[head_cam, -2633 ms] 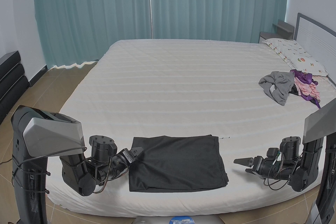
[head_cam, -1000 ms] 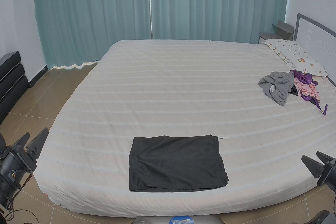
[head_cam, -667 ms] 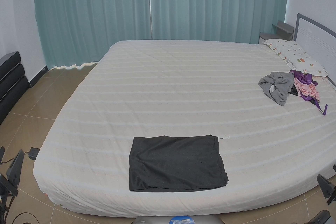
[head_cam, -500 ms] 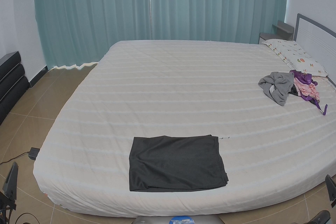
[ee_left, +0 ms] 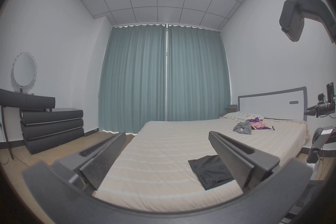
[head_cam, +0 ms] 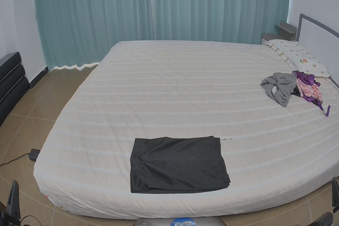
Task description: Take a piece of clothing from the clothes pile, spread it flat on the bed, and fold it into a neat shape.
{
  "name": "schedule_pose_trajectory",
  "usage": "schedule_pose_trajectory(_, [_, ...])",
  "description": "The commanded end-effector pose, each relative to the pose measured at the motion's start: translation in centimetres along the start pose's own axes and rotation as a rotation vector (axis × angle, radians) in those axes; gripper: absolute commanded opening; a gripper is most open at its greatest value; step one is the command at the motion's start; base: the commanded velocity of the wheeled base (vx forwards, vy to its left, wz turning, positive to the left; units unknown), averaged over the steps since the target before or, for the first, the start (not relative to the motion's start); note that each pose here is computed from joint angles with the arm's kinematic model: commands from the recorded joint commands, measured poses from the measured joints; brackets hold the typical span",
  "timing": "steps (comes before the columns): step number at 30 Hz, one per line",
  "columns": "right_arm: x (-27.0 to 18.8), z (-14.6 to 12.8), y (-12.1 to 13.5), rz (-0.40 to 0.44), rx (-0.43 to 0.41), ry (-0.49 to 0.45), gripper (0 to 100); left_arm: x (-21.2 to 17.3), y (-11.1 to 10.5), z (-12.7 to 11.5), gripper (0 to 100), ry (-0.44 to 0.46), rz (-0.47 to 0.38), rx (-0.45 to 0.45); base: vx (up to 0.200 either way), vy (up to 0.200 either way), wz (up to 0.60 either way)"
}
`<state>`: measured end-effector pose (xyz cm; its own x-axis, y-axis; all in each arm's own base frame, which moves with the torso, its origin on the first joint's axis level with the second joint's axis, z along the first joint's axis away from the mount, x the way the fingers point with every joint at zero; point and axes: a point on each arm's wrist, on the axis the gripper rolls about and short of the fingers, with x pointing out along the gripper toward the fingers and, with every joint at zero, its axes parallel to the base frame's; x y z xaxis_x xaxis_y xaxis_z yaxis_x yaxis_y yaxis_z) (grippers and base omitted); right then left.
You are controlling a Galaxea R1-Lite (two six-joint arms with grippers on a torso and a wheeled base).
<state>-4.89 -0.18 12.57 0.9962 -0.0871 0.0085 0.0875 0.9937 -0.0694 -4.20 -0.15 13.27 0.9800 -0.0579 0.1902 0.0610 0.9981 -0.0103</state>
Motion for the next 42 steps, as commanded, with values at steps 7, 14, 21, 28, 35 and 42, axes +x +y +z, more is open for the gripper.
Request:
schedule_pose_trajectory(7, [2.4,-3.0,0.5,0.011,-0.051,-0.194,100,0.9,0.2,-2.9,100,-0.112,0.019,0.097,0.000,0.000,0.00])
schedule_pose_trajectory(14, [2.5,-4.2,0.5,-0.003,-0.059,-0.070,100,0.9,0.2,-5.4,100,0.136,-0.003,0.074,0.000,0.000,0.00])
schedule_pose_trajectory(21, [2.5,-4.2,0.5,-0.037,-0.072,-0.064,100,0.9,0.1,-5.3,100,0.131,-0.038,0.052,0.000,0.000,0.00])
schedule_pose_trajectory(28, [2.5,-4.2,0.4,-0.062,-0.100,-0.061,100,0.8,0.1,-6.0,100,0.197,-0.016,0.016,0.000,0.000,0.00])
schedule_pose_trajectory(35, [2.6,-4.5,0.3,-0.083,0.018,0.003,100,0.8,0.1,-6.0,100,0.194,-0.016,0.013,0.000,0.000,0.00])
schedule_pose_trajectory(42, [2.4,-4.4,0.4,-0.071,0.018,-0.024,100,0.8,0.2,-5.9,100,0.191,0.029,0.015,0.000,0.000,0.00])
